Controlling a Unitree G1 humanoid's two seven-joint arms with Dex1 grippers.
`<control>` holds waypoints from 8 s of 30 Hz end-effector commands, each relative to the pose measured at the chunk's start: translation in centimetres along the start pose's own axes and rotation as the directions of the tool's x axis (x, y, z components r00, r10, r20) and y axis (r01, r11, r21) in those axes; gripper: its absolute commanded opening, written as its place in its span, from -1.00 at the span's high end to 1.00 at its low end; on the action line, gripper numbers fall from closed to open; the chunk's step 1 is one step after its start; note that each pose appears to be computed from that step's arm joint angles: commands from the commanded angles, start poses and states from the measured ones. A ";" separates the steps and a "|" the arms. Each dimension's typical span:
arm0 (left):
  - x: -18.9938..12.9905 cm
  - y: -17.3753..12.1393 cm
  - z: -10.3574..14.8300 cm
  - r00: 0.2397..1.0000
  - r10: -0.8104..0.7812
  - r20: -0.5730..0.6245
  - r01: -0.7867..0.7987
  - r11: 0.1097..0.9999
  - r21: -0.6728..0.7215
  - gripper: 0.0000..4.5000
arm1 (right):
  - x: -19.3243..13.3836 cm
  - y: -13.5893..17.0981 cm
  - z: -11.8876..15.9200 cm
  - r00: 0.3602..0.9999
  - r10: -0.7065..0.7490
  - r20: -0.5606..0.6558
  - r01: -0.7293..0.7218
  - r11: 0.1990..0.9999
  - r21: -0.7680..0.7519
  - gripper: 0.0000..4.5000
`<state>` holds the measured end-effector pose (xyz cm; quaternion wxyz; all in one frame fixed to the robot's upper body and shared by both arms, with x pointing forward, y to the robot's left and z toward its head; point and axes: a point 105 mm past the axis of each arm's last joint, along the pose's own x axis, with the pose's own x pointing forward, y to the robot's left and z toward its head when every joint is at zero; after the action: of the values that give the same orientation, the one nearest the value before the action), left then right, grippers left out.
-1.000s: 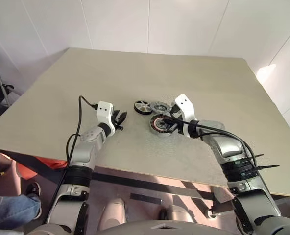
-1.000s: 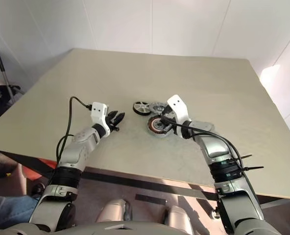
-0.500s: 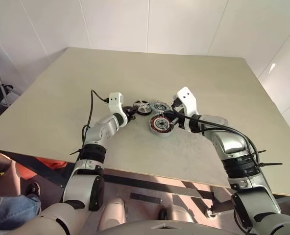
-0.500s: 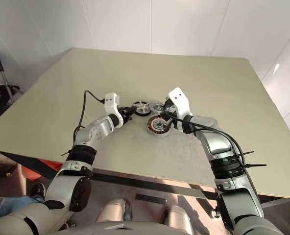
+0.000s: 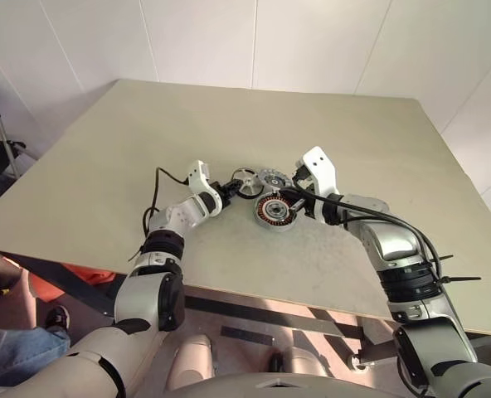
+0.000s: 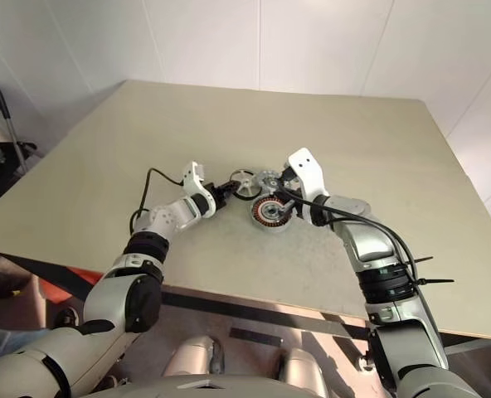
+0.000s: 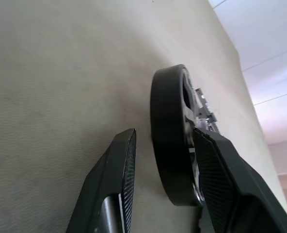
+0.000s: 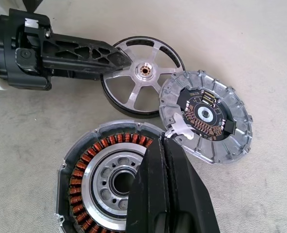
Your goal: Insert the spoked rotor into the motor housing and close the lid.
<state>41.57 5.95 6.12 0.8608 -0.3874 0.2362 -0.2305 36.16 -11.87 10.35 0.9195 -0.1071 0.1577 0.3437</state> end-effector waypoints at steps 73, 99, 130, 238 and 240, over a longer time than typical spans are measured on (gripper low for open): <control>-2.7 -4.5 -6.2 0.908 -0.210 -0.363 0.133 0.965 -0.226 -0.08 | -4.7 -6.5 -1.6 0.955 -0.292 -0.051 0.291 0.956 -0.029 1.00; -6.2 -4.6 0.2 0.957 -0.259 -0.132 0.257 0.966 -0.031 -0.21 | -1.2 1.5 -2.3 0.996 0.054 0.065 -0.060 0.992 0.108 1.00; -7.7 -1.9 1.6 0.992 -0.118 -0.046 0.126 0.943 0.307 -0.23 | -3.8 0.7 -0.6 0.876 0.285 -0.390 -0.482 0.458 -0.747 0.01; -9.3 0.8 -2.4 0.996 0.005 -0.084 0.021 0.953 0.302 -0.23 | 3.9 5.1 9.9 0.974 0.182 -0.134 -0.035 0.706 0.708 -0.02; -9.2 0.6 -2.1 0.997 -0.007 -0.077 0.030 0.951 0.307 -0.23 | 3.4 3.8 10.2 0.983 0.136 -0.127 0.001 0.679 0.735 -0.02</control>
<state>32.85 10.64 5.66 0.8965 -0.2484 0.2405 -0.2769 37.76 -3.16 16.84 0.8476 0.2323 0.3818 0.2860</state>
